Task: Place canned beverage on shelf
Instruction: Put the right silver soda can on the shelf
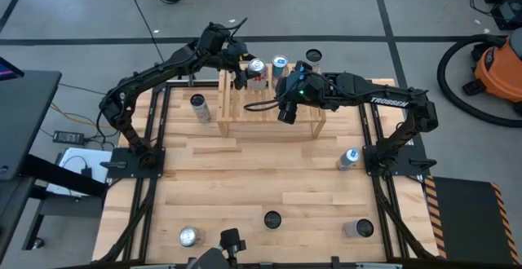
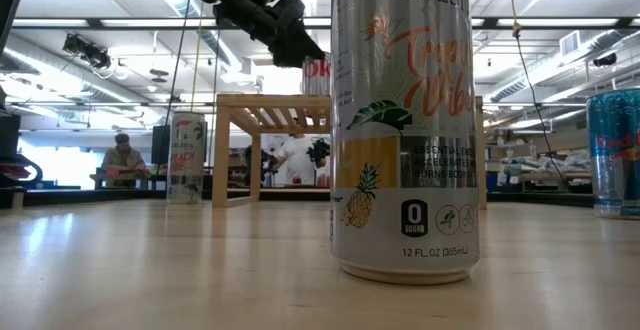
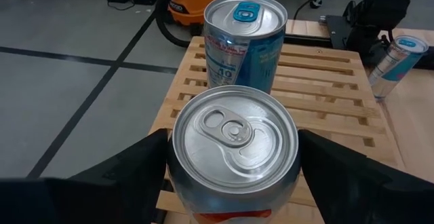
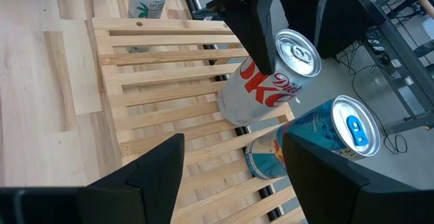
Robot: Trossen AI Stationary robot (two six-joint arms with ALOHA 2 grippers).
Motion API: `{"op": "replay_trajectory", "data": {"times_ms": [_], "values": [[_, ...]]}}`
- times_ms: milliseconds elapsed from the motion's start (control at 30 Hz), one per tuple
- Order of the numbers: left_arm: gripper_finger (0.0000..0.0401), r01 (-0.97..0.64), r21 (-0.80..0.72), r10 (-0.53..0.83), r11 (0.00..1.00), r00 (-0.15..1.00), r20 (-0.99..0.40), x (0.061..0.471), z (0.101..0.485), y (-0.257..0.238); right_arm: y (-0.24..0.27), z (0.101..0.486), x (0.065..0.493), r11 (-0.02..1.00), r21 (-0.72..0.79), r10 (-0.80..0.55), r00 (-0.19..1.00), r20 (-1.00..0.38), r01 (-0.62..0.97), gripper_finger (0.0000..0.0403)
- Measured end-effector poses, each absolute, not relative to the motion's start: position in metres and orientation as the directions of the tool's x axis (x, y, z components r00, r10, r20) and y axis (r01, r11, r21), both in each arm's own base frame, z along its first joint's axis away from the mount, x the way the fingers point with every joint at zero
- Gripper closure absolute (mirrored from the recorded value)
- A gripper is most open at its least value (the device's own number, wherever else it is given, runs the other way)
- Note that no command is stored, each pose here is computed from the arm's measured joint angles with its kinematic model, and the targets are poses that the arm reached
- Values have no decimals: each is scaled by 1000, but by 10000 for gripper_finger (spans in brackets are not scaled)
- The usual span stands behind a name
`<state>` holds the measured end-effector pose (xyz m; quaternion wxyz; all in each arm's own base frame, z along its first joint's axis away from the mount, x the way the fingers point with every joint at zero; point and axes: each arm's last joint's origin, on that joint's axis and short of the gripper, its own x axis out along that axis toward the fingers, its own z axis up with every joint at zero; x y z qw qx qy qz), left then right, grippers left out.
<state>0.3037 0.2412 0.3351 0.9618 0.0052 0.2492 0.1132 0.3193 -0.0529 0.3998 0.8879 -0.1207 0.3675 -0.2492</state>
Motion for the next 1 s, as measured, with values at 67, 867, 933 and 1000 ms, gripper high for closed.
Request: {"op": "replay_trajectory", "data": {"times_ms": [67,867,933,1000], "values": [[88,-215,67,220,974,850,-479,304,335,241,-53,400,319,847,-397,-531,606,-593,354,146],[87,-228,51,224,972,848,-480,304,335,241,-53,405,323,844,-380,-536,643,-547,379,146],[87,-228,51,224,972,848,-480,304,335,241,-54,407,325,842,-371,-538,659,-525,391,146],[87,-227,51,224,972,849,-480,304,335,241,-54,409,326,841,-363,-539,674,-504,401,146]]}}
